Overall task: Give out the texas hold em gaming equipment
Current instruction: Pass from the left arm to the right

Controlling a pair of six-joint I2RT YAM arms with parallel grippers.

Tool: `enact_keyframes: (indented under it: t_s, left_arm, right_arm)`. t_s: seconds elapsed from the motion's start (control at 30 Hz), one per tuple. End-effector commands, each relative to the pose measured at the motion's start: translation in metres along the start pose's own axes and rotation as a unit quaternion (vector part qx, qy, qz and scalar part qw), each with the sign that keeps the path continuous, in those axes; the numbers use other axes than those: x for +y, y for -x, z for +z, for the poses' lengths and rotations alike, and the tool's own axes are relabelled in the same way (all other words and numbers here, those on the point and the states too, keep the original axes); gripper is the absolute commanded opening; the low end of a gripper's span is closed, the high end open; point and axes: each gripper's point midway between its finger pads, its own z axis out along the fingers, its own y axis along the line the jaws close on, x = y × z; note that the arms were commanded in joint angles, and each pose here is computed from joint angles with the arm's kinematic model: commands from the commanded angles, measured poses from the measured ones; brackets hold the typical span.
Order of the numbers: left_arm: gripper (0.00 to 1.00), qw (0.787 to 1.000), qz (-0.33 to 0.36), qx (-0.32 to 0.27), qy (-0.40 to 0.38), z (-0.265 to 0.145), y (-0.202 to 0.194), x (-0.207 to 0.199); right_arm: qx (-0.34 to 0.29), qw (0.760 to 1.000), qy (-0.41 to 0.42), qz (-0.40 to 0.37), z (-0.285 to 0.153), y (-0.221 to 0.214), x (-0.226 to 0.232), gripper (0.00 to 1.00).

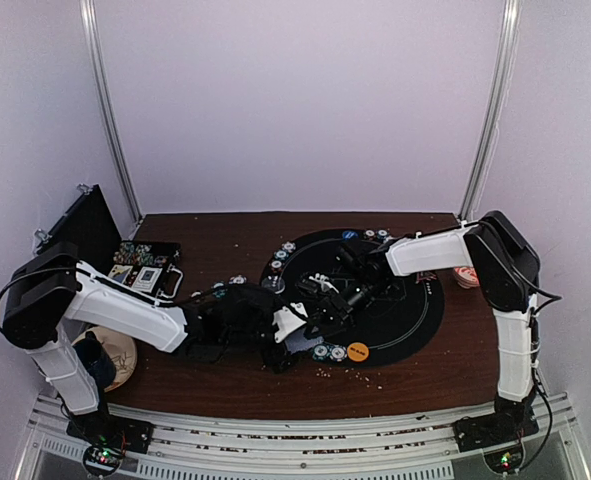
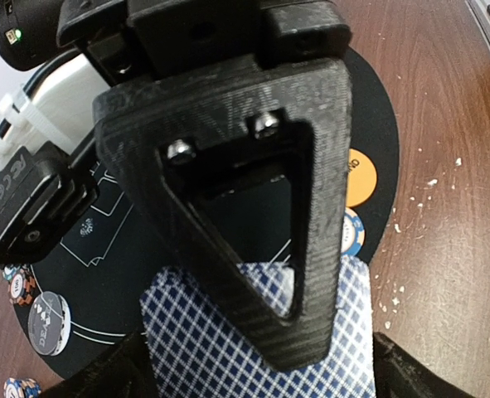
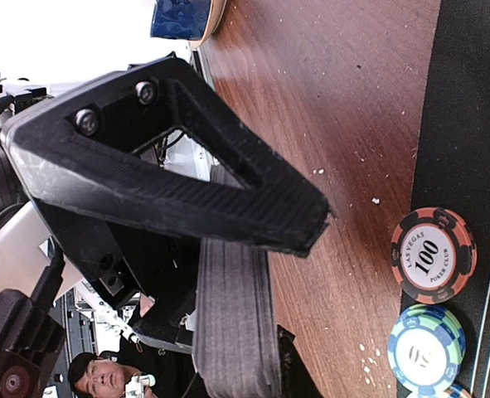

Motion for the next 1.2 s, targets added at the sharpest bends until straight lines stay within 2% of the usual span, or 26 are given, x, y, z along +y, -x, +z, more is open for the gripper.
enact_keyframes:
  t_s: [0.0, 0.2, 0.47, 0.83, 0.93, 1.07, 1.17]
  left_arm:
    - [0.94, 1.0, 0.006, -0.014, 0.005, 0.004, 0.013, 0.005]
    - [0.93, 1.0, 0.01, -0.009, 0.005, 0.005, 0.011, 0.005]
    - [0.83, 1.0, 0.013, -0.004, 0.012, 0.006, 0.008, 0.007]
    - [0.85, 1.0, 0.017, 0.007, 0.004, 0.012, 0.002, 0.003]
    - [0.8, 1.0, 0.017, 0.007, 0.004, 0.012, 0.002, 0.004]
    - [0.65, 1.0, 0.016, 0.007, 0.003, 0.012, 0.002, 0.003]
    - [0.61, 1.0, 0.018, 0.006, 0.0, 0.012, 0.002, 0.002]
  right_arm:
    - [-0.002, 1.0, 0.018, 0.003, 0.0, 0.001, 0.002, 0.0]
    - [-0.005, 0.999, 0.028, 0.017, -0.003, 0.002, -0.001, 0.0]
    - [-0.008, 0.999, 0.025, 0.027, -0.005, 0.002, -0.006, 0.0]
    - [-0.008, 0.999, 0.028, 0.027, -0.006, 0.001, -0.003, 0.0]
    - [-0.008, 0.999, 0.022, 0.029, -0.006, 0.001, -0.006, 0.0]
    - [-0.008, 0.999, 0.021, 0.029, -0.006, 0.0, -0.007, 0.0]
    - [-0.008, 0.999, 0.021, 0.03, -0.005, 0.0, -0.007, 0.0]
